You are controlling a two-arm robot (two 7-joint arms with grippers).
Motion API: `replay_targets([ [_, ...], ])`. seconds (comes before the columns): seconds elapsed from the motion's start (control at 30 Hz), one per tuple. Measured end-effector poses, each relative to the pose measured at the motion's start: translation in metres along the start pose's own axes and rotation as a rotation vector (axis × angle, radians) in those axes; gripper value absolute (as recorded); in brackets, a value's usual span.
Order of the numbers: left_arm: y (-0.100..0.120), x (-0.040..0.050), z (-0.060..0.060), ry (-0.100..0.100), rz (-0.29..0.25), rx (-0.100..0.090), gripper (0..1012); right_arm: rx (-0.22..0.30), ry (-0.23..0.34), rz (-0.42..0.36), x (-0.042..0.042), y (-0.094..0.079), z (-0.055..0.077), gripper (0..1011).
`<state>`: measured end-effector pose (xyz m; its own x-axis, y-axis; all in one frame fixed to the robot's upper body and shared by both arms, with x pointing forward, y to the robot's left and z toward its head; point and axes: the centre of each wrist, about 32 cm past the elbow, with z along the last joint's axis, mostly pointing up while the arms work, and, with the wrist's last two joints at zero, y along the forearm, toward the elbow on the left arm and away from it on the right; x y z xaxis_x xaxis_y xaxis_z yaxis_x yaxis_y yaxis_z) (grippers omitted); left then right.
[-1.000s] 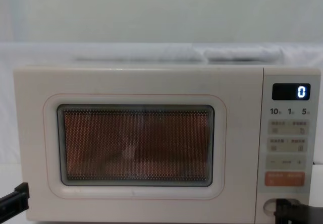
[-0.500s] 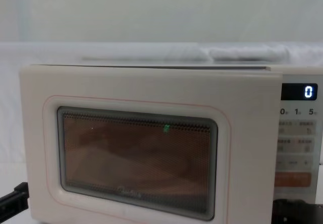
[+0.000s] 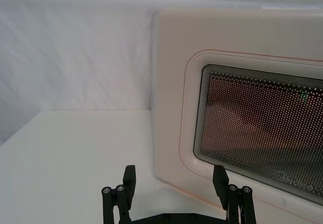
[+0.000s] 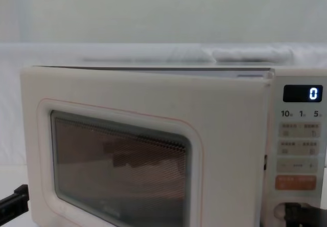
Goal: Press the button to open the microwave door with one hand; close the microwave door with the other hand.
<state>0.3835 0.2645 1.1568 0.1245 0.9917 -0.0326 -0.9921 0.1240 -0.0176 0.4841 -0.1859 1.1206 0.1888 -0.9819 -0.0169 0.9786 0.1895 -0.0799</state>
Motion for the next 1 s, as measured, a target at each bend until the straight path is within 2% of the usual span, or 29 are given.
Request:
replay_targets([
  [0.23, 0.000, 0.0000, 0.000, 0.000, 0.000, 0.000, 1001, -0.004, -0.008, 0.002, 0.0046, -0.013, 0.002, 0],
  [0.6, 0.000, 0.0000, 0.000, 0.000, 0.000, 0.000, 1001, 0.004, -0.010, 0.027, 0.0046, -0.033, 0.010, 0],
  [0.87, 0.000, 0.0000, 0.000, 0.000, 0.000, 0.000, 1001, 0.024, -0.018, 0.046, 0.0064, -0.051, 0.022, 0],
  [1.0, 0.000, 0.0000, 0.000, 0.000, 0.000, 0.000, 1001, 0.042, -0.022, 0.040, 0.0099, -0.060, 0.029, 0],
])
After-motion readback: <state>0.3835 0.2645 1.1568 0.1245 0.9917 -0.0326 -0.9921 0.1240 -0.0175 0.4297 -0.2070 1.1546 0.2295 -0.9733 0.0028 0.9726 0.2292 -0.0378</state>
